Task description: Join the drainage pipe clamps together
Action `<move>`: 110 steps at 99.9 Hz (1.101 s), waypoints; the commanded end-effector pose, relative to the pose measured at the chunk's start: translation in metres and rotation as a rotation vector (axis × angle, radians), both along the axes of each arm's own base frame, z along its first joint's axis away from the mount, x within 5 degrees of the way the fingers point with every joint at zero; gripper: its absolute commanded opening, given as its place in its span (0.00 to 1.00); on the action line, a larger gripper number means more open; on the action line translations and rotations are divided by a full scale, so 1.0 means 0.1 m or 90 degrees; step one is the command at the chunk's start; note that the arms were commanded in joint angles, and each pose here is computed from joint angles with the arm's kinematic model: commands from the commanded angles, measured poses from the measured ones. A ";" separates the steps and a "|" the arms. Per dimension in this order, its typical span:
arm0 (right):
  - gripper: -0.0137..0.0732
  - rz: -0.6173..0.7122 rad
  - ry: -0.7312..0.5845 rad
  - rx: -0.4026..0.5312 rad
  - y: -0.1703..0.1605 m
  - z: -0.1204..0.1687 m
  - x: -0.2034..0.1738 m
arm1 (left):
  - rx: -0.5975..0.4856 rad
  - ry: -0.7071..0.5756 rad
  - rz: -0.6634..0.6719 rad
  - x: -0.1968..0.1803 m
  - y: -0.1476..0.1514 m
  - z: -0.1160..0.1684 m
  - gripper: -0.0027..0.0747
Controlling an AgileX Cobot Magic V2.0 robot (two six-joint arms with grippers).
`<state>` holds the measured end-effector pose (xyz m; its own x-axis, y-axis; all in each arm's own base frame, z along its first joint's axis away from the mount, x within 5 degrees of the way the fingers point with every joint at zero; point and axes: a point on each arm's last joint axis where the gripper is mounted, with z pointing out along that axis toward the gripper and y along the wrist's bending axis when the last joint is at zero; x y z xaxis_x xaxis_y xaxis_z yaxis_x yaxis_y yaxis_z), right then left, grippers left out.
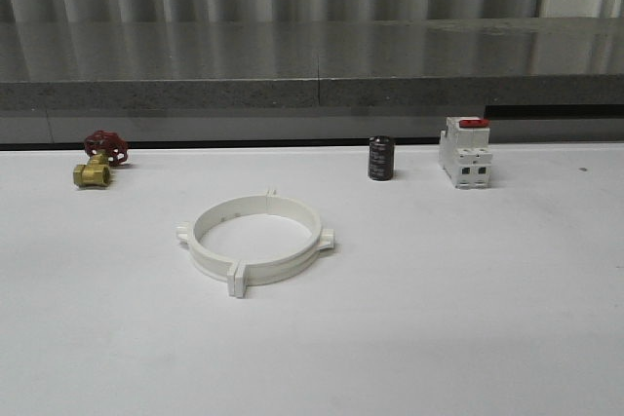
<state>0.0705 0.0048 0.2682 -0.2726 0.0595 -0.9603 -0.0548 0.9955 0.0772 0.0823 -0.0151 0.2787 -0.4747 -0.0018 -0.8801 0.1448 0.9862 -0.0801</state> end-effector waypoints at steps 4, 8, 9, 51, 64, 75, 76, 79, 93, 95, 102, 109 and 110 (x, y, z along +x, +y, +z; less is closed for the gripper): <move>0.08 0.007 -0.096 0.009 0.00 -0.02 -0.12 | -0.013 -0.058 0.011 0.03 0.01 0.14 0.01; 0.08 0.008 -0.103 0.012 0.00 -0.08 -0.16 | -0.013 -0.058 0.011 0.03 0.01 0.14 0.01; 0.08 0.008 -0.104 0.013 0.00 -0.09 -0.16 | -0.013 -0.058 0.011 0.03 0.01 0.14 0.01; 0.08 0.017 -0.171 0.009 0.00 -0.61 -0.17 | -0.013 -0.057 0.011 0.03 0.01 0.14 0.01; 0.08 0.016 -0.189 0.011 0.01 -0.64 -0.16 | -0.013 -0.057 0.011 0.03 0.01 0.14 0.01; 0.08 -0.005 -0.196 0.008 -0.01 -0.63 -0.16 | -0.013 -0.057 0.011 0.03 0.01 0.14 0.01; 0.08 -0.007 -0.196 0.008 -0.01 -0.63 -0.16 | -0.013 -0.057 0.011 0.03 0.01 0.14 0.01; 0.08 -0.015 -0.196 0.007 -0.02 -0.63 -0.16 | -0.013 -0.057 0.011 0.03 0.01 0.14 0.01; 0.08 -0.044 -0.201 0.004 -0.05 -0.63 -0.16 | -0.013 -0.057 0.011 0.03 0.01 0.14 0.01; 0.08 -0.045 -0.203 0.004 -0.05 -0.62 -0.16 | -0.013 -0.057 0.011 0.03 0.01 0.14 0.01; 0.08 -0.045 -0.209 0.004 -0.05 -0.62 -0.16 | -0.013 -0.057 0.011 0.03 0.01 0.14 0.01; 0.08 -0.045 -0.211 0.004 -0.05 -0.61 -0.16 | -0.013 -0.057 0.011 0.03 0.01 0.14 0.01; 0.08 -0.045 -0.211 0.004 -0.05 -0.61 -0.16 | -0.013 -0.057 0.011 0.03 0.01 0.14 0.01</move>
<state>0.0566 0.0003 0.1919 -0.0694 0.0815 -0.9943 -0.0022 0.9966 0.0818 0.0823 -0.0151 0.2787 -0.4747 -0.0018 -0.8801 0.1448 0.9862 -0.0801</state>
